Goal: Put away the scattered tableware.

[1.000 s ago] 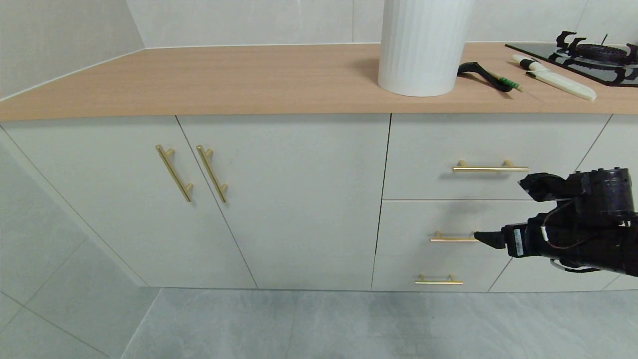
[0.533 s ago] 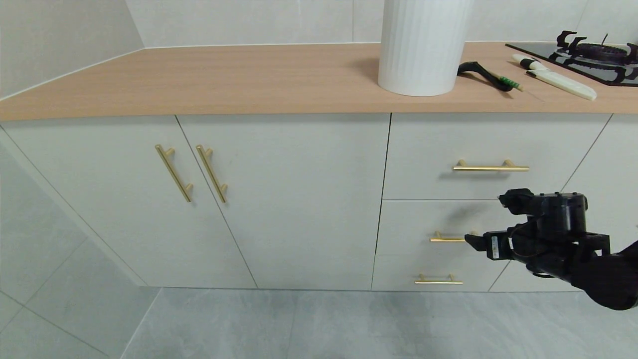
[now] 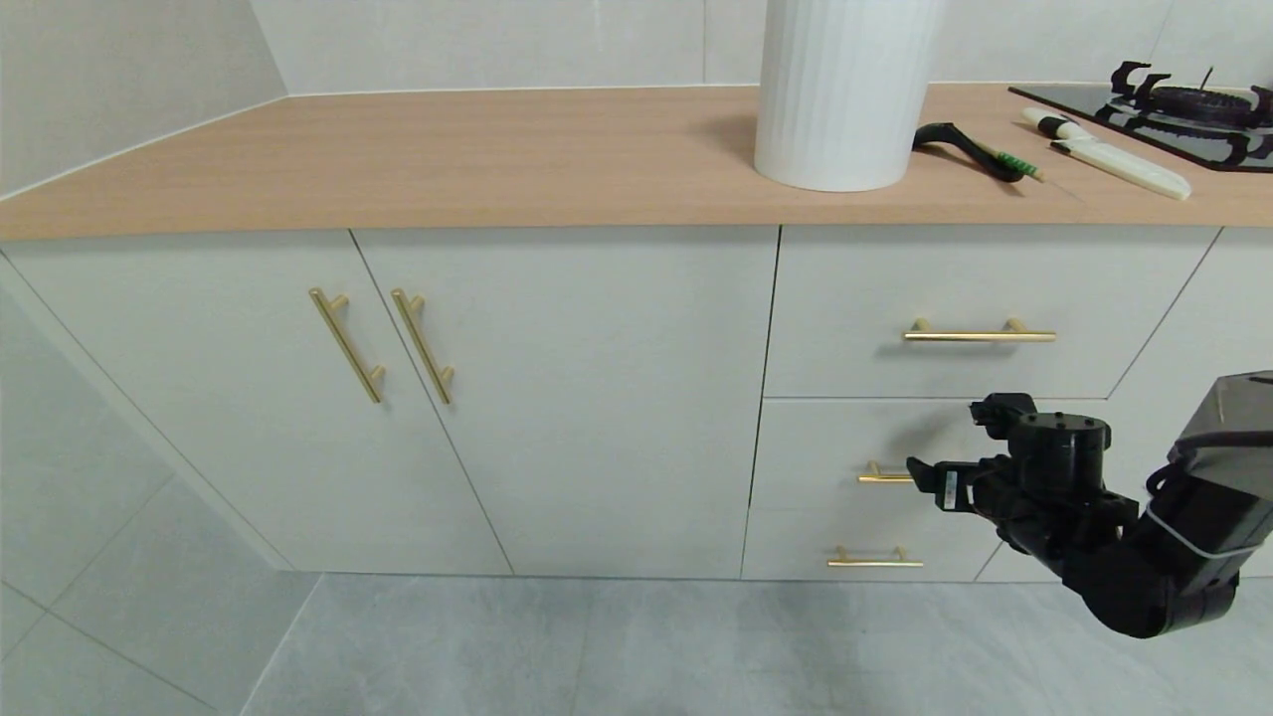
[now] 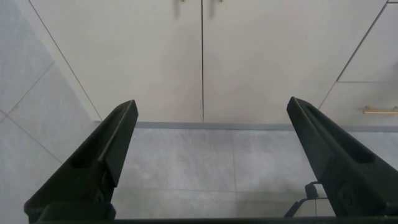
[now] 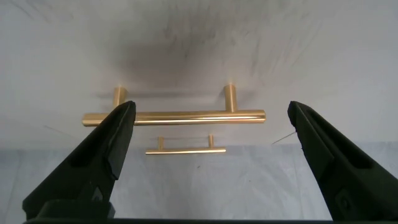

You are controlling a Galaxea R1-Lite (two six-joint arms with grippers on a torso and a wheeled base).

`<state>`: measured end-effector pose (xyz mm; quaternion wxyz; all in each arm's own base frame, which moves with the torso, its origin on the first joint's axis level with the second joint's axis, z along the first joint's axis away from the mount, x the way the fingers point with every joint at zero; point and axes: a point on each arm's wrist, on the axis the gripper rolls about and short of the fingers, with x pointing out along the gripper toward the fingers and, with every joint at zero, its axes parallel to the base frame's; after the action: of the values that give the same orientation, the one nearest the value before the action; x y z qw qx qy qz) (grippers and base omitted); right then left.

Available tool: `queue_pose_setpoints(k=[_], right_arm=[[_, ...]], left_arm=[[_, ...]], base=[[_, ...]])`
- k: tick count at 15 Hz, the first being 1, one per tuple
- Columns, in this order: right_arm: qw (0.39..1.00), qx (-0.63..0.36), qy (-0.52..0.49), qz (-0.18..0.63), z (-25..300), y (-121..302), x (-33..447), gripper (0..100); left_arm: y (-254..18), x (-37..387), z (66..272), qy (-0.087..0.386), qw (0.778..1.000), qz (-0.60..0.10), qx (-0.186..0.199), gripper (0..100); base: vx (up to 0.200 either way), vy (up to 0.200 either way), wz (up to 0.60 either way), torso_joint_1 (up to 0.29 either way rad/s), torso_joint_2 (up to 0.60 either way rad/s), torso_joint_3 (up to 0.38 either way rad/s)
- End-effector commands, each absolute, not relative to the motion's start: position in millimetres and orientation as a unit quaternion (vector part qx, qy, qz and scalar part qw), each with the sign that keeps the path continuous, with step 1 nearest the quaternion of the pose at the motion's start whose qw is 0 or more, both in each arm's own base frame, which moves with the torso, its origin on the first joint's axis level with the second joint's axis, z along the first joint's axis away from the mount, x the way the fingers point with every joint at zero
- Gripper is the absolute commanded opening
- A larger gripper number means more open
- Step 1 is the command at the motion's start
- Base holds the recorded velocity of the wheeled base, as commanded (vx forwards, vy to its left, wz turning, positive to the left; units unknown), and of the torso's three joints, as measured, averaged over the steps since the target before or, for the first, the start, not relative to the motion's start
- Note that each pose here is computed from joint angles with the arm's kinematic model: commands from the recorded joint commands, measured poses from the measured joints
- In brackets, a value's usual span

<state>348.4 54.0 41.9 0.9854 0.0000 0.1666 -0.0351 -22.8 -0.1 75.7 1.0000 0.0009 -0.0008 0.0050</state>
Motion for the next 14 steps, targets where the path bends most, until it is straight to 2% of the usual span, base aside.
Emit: queue_pose_setpoints(k=[1, 14], right_arm=[[0.984, -0.001, 0.174, -0.036, 33.9, 54.8, 351.9, 100], [0.983, -0.011, 0.166, -0.077, 0.3, 61.8, 371.8, 100]], left_arm=[[-0.1, -22.7, 75.7, 0.0, 1.0, 0.005, 0.001, 100], [-0.1, -22.7, 75.7, 0.0, 1.0, 0.005, 0.001, 100]], base=[[0.0, 0.0, 0.0, 0.0, 0.0, 0.0], [0.0, 0.0, 0.0, 0.0, 0.0, 0.0]])
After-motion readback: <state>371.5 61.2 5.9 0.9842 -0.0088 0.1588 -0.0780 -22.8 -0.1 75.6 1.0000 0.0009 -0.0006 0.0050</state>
